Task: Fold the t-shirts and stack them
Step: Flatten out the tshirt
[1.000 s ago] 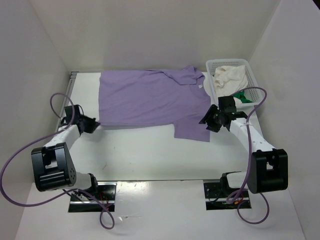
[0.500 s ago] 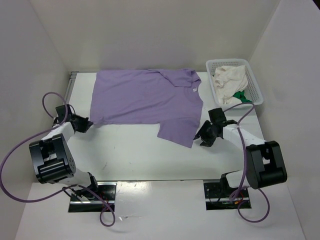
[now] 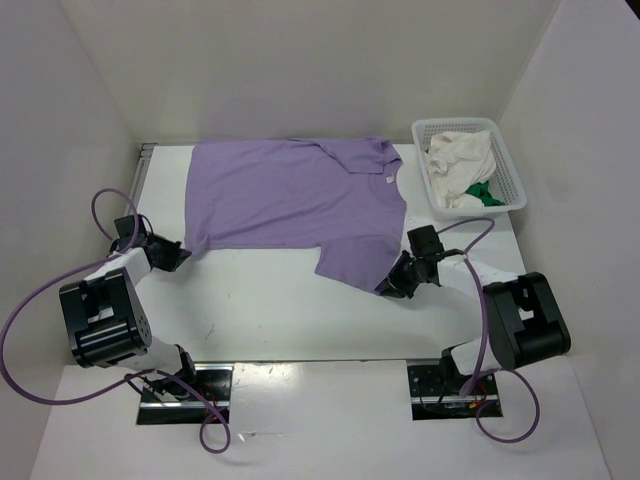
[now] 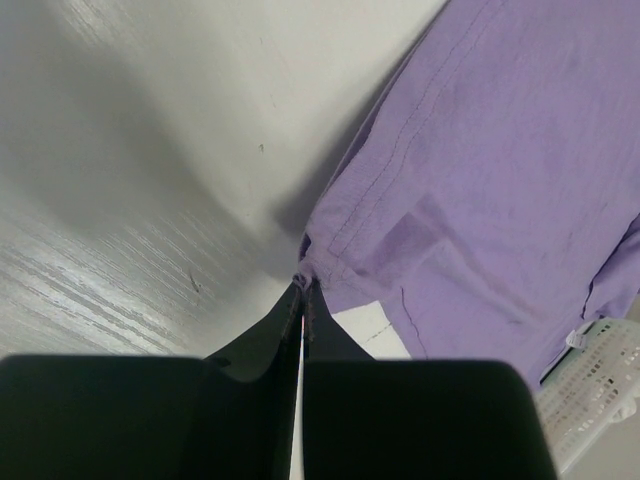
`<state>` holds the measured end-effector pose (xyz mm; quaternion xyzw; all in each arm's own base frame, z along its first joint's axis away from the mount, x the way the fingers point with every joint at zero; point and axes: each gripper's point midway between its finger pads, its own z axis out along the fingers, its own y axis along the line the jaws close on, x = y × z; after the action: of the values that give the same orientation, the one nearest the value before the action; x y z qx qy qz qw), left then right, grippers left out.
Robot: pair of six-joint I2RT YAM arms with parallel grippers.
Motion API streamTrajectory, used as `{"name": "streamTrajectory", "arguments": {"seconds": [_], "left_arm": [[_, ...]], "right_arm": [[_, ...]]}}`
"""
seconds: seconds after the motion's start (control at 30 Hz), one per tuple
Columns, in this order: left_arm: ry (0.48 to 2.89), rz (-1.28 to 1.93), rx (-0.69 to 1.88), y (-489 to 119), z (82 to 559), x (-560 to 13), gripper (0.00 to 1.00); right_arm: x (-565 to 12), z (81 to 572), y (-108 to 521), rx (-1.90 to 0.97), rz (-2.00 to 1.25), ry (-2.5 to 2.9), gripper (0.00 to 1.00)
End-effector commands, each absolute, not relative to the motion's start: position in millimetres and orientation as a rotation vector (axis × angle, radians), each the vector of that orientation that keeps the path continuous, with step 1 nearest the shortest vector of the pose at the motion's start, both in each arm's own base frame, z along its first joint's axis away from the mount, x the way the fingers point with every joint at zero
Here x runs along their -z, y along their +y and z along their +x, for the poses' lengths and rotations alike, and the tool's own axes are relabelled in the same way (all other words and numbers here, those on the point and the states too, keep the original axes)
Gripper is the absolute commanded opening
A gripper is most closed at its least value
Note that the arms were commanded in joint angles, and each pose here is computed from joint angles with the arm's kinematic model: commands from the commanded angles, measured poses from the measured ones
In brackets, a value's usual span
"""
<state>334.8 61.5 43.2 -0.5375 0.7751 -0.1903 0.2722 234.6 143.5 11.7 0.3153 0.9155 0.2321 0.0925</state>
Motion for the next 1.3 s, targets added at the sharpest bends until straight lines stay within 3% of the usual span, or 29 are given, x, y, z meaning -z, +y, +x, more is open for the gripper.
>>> {"name": "streamTrajectory", "arguments": {"seconds": [0.0,0.2,0.33,0.43,0.53,0.63,0.7,0.8,0.83,0.93,1.0,1.03,1.13,1.2,1.27], "left_arm": [[2.090,-1.392,0.524,60.1,335.5,-48.5,0.00],[2.089,-1.375,0.521,60.0,334.6,-52.9,0.00],[2.100,-1.309,0.553,47.7,344.9,-70.6,0.00],[2.122,-1.195,0.595,24.3,364.0,-95.0,0.00],[2.069,-1.020,0.656,3.7,400.2,-159.0,0.00],[1.926,-0.849,0.719,-1.0,432.3,-261.7,0.00],[1.800,-0.723,0.758,-1.2,439.4,-347.4,0.00],[1.623,-0.686,0.801,21.0,427.5,-436.9,0.00],[1.521,-0.629,0.801,27.6,412.1,-493.4,0.00],[1.396,-0.552,0.824,31.8,380.1,-562.8,0.01],[1.291,-0.510,0.797,37.1,350.7,-611.3,0.01],[1.265,-0.491,0.802,33.0,342.8,-624.1,0.01],[1.205,-0.487,0.775,34.2,328.0,-645.9,0.03],[1.185,-0.474,0.782,33.2,326.5,-651.6,0.03],[1.218,-0.500,0.806,37.9,341.1,-634.4,0.03]], "right_arm": [[7.2,232.5,138.5,-0.622,0.965,2.723,0.24],[-6.4,248.5,136.3,-0.600,0.924,2.681,0.01],[-42.6,266.7,133.4,-0.587,0.856,2.612,0.00],[-112.1,295.3,127.5,-0.572,0.745,2.471,0.00],[-240.1,334.3,120.1,-0.571,0.608,2.220,0.00],[-314.1,338.9,109.4,-0.528,0.513,2.098,0.00],[-398.5,342.4,104.1,-0.548,0.448,1.919,0.00],[-506.4,332.0,95.1,-0.578,0.375,1.667,0.00],[-558.1,318.1,91.0,-0.607,0.348,1.546,0.00],[-653.1,268.1,76.5,-0.644,0.281,1.282,0.00],[-694.3,248.7,70.8,-0.658,0.252,1.147,0.00],[-726.7,214.8,63.2,-0.679,0.223,1.025,0.00],[-760.2,187.3,55.6,-0.694,0.200,0.878,0.00],[-765.5,191.0,56.6,-0.698,0.197,0.856,0.00],[-752.3,230.8,63.5,-0.651,0.200,0.919,0.00]]}}
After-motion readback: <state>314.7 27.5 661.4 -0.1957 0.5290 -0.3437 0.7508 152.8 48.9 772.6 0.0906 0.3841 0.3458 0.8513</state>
